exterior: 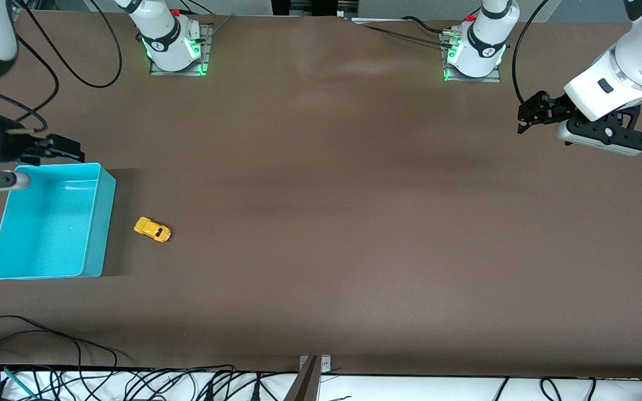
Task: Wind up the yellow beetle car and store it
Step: 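Raise the left gripper to rest while the right gripper reaches out, then lower the right gripper over the yellow car beside the bin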
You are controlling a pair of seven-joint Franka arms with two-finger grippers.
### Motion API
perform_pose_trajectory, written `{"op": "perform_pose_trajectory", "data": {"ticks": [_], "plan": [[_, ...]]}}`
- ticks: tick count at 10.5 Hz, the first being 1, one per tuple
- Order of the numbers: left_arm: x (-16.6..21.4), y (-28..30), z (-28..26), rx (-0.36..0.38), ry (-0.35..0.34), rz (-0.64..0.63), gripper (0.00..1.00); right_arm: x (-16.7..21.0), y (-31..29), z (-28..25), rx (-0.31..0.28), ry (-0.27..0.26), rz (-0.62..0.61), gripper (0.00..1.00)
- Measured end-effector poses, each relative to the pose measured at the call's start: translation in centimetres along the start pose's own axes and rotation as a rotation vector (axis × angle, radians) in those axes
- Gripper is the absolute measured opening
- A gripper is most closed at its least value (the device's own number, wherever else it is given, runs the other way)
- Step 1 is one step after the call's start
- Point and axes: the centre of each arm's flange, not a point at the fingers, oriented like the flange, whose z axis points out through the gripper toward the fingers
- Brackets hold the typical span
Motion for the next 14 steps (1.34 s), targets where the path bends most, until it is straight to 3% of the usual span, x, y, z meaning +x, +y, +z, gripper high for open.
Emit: {"op": "perform_pose_trajectory", "data": {"ticks": [1, 4, 10, 14], "plan": [[-0.1, -0.4, 0.0, -0.001, -0.003, -0.008, 1.0, 0.8, -0.4, 1.1, -0.016, 0.001, -0.05, 1.0], [-0.2, -1.4, 0.0, -0.003, -0.009, -0.027, 1.0, 3.0, -0.5, 6.8, -0.051, 0.105, -0.251, 1.0], [-0.2, -1.1, 0.1, -0.003, -0.01, -0.022, 1.0, 1.7, -3.9, 20.8, -0.076, 0.159, -0.586, 1.0], [-0.2, -1.1, 0.1, -0.003, -0.01, -0.02, 1.0, 1.1, -2.0, 25.1, -0.108, 0.178, -0.85, 1.0]]}}
